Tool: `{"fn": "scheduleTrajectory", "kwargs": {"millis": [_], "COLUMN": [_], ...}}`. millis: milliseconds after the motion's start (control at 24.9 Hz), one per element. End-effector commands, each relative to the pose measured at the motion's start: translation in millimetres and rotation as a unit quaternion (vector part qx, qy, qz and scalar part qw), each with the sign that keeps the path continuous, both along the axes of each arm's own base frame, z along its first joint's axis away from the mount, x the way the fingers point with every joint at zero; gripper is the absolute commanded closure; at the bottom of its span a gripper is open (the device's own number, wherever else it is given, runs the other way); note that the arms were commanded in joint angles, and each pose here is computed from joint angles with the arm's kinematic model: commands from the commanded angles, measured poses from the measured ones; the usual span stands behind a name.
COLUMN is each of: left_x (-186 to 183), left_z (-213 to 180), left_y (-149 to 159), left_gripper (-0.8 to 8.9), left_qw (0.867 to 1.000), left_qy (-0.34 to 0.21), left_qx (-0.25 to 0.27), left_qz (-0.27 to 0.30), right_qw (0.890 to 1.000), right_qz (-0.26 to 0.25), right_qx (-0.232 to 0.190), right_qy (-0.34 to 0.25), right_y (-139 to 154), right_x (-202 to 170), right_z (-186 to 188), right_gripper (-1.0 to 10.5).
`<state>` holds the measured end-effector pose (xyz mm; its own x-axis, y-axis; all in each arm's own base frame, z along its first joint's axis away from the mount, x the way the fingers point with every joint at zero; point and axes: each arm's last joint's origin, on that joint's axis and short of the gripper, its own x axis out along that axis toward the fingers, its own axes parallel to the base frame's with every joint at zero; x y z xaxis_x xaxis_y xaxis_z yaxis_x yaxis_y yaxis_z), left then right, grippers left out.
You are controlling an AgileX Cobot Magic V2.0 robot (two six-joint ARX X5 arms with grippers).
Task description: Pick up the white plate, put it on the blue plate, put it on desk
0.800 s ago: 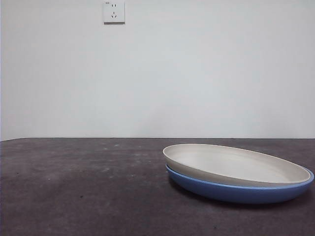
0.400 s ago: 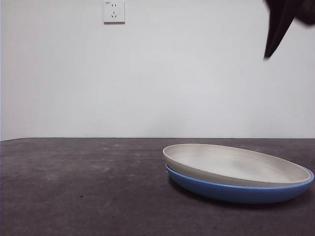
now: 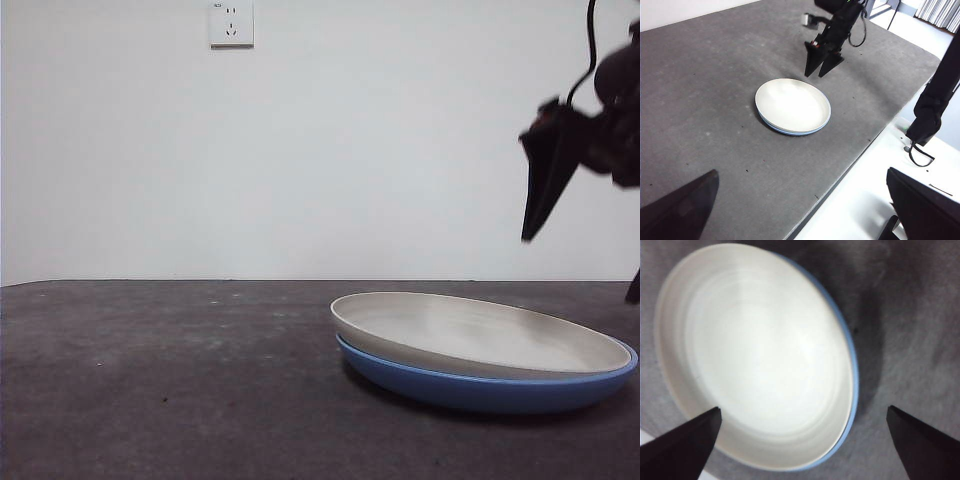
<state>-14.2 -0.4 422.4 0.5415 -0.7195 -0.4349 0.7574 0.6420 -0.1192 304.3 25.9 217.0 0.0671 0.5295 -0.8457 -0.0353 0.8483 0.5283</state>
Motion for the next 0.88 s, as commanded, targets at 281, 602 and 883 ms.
{"fn": "scheduleTrajectory", "kwargs": {"millis": [281,602,883], "left_x": [-0.2,-0.2,-0.2], "left_z": [3.1,3.1,3.1], "left_y": [0.4,0.4,0.4], "left_gripper": [1.57,1.57,1.57], "left_qw": [1.000,1.000,1.000], "left_qy": [-0.008,-0.009,-0.009], "left_qx": [-0.005,-0.004,-0.004], "left_qz": [-0.002,-0.003,-0.003], "right_qw": [0.999,0.998,0.999], "right_qz": [0.028,0.035,0.033], "right_qx": [0.039,0.055,0.038], "right_qy": [0.005,0.016,0.015], "right_y": [2.6,3.9,2.9], "right_x": [22.9,28.5,29.1], "right_z": [-34.9,-51.8,-52.8], "right_gripper": [3.1,3.9,6.4]}}
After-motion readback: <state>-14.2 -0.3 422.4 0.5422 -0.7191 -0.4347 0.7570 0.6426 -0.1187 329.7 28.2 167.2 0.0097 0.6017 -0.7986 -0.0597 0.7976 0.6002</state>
